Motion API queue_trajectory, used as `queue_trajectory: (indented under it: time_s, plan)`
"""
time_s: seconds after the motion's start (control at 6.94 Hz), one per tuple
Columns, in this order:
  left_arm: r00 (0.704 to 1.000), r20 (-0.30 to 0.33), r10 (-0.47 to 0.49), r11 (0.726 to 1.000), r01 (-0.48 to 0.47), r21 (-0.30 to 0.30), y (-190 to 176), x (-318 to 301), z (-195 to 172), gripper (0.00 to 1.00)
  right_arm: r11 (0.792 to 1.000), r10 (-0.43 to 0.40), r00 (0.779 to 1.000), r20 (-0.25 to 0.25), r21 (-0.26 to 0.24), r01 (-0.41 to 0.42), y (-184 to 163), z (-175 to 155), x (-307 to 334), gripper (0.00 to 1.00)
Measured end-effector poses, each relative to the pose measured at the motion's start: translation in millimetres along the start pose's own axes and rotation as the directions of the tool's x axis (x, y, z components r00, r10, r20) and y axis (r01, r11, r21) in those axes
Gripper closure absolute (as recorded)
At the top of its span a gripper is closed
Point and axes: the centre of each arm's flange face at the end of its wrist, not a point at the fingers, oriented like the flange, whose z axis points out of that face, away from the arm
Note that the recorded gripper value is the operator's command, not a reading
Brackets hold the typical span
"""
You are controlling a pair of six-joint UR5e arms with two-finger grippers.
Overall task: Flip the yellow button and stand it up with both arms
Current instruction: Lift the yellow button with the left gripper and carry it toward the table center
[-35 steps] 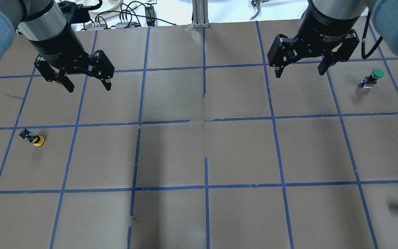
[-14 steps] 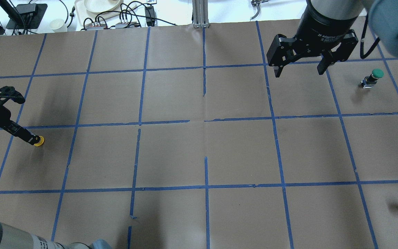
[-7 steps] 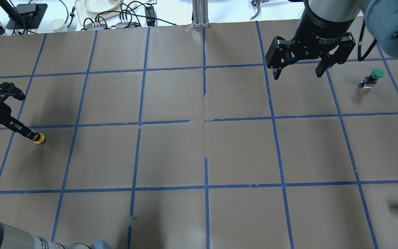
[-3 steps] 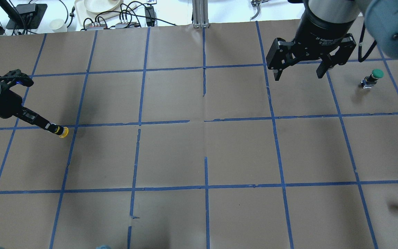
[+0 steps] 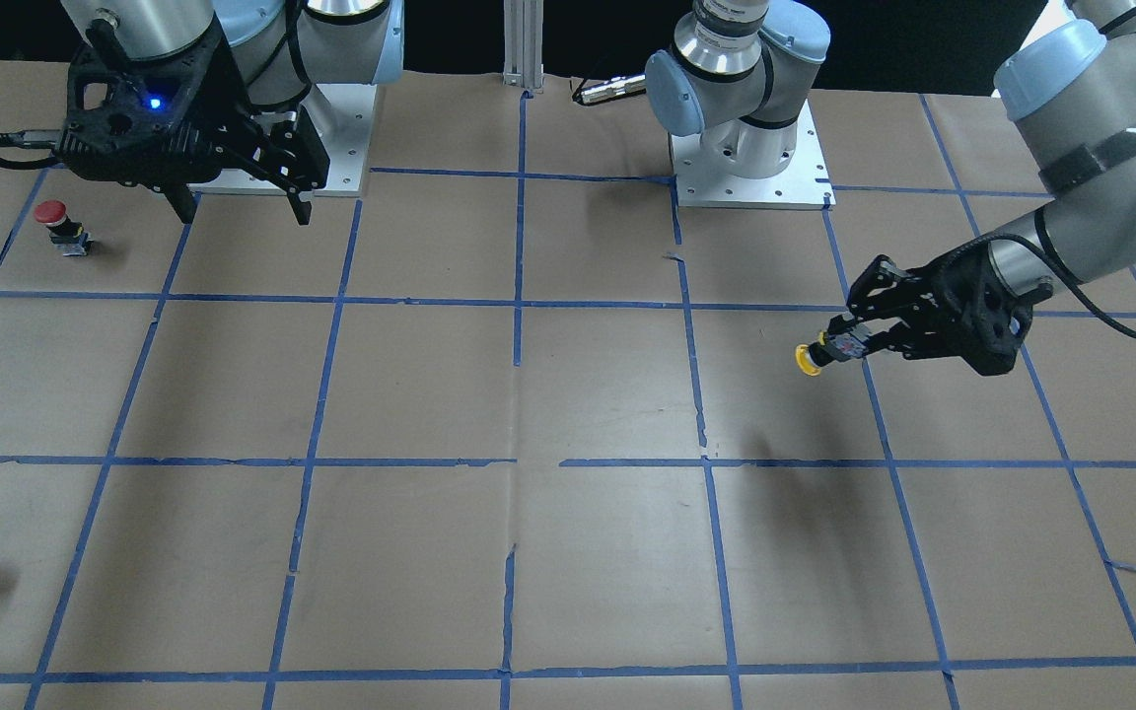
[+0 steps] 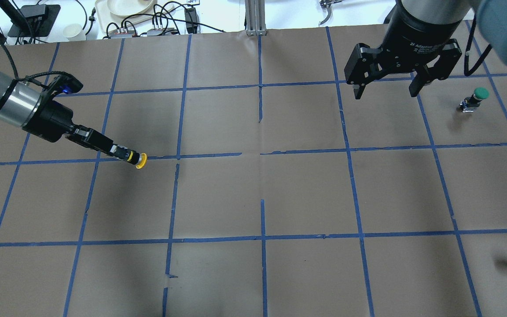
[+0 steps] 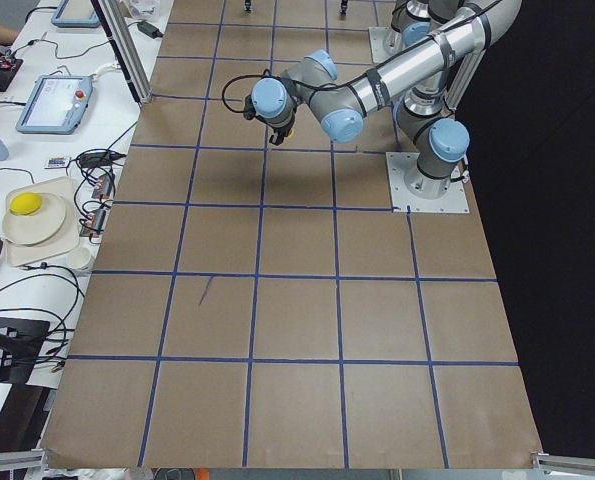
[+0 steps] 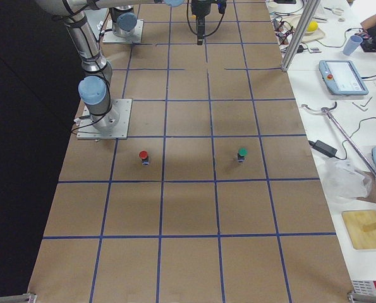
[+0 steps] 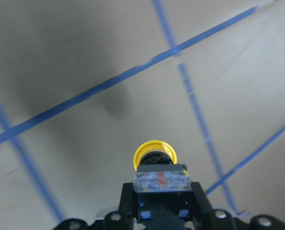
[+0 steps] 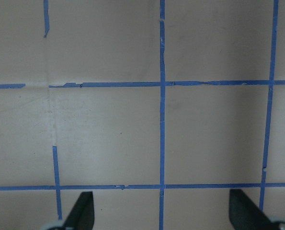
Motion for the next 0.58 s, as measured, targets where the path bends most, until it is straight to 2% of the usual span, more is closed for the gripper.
queue_trajectory:
  time_s: [0.14,0.29,0.43,0.58]
  plan:
    - [0.987,-0.151,-0.048,0.997,0.055,0.044,-3,22,12,0.77,0.999,0.046,0.998,0.037,0.001,-0.046,-5,-3,17,0.0]
    - [0.953,-0.29,-0.09,0.989,0.12,0.086,-8,44,22,0.77,0.994,0.111,0.987,0.12,-0.002,-0.111,-11,-6,42,0.0]
    - [0.921,-0.376,-0.103,0.982,0.155,0.108,-13,66,31,0.77,0.982,0.186,0.955,0.229,-0.031,-0.184,-17,-6,70,0.0]
    - [0.886,-0.449,-0.114,0.973,0.19,0.127,-18,87,38,0.77,0.964,0.265,0.894,0.361,-0.099,-0.245,-18,-3,93,0.0]
